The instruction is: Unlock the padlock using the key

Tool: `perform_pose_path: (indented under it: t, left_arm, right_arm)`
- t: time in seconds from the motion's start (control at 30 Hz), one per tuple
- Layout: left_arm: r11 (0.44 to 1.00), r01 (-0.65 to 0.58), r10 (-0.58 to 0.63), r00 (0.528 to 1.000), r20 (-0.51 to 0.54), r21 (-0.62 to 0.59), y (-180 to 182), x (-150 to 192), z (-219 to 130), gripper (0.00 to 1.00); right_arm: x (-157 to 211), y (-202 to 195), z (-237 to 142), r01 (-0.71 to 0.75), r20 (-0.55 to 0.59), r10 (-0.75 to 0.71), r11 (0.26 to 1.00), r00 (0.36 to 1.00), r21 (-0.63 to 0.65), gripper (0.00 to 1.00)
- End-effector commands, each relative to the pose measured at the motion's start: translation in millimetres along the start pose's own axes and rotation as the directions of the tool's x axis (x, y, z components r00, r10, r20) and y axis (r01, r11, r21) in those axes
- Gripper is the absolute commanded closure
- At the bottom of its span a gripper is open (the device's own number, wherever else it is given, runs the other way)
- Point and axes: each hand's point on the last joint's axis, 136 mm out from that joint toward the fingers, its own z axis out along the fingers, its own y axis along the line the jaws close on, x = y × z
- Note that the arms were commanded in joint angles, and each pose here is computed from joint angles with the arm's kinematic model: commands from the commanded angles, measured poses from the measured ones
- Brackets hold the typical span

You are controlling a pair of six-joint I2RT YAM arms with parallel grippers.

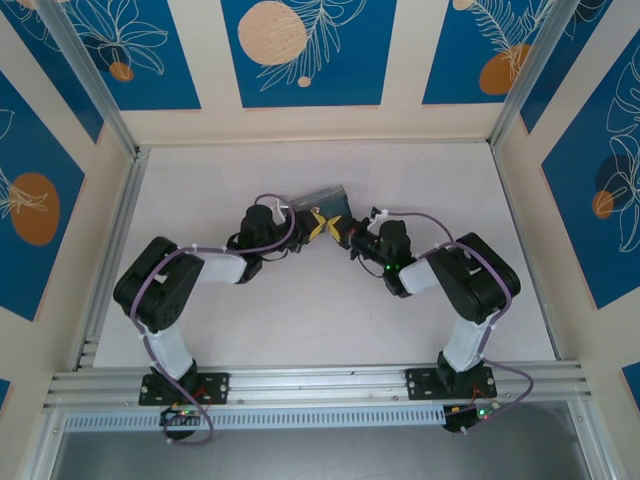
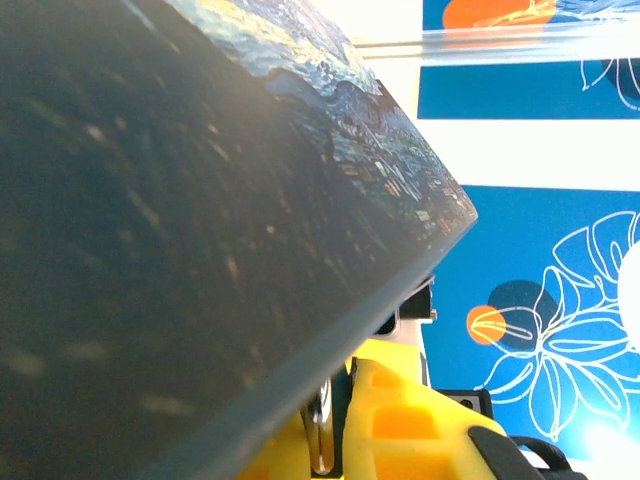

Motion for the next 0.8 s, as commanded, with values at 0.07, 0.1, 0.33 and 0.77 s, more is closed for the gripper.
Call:
perform_pose_path:
  t: [0.07,0.1,0.33,0.77]
  left_arm:
    - [0.993,-0.059,0.070,0.992,-0.103,0.103,-25,38,0,1.00]
    - [0.995,-0.052,0.059,0.995,-0.078,0.088,-19,34,-1,1.00]
    - [1.000,-0.004,0.004,0.999,0.044,0.004,10,16,-4,1.00]
    - [0.999,0.003,-0.001,0.998,0.068,-0.034,26,5,1,1.00]
  right_arm:
    - [13,1,12,-0.030,-0.028,0.030,1.000,0.999,-0.001,1.00]
    - [12,0,12,-0.032,-0.029,0.032,0.999,0.999,-0.003,1.00]
    - [2,1,-3,0.010,-0.025,-0.010,1.000,1.000,0.006,0.68]
    - [10,-5,-66,0.309,-0.187,-0.264,0.908,0.946,0.283,0.29]
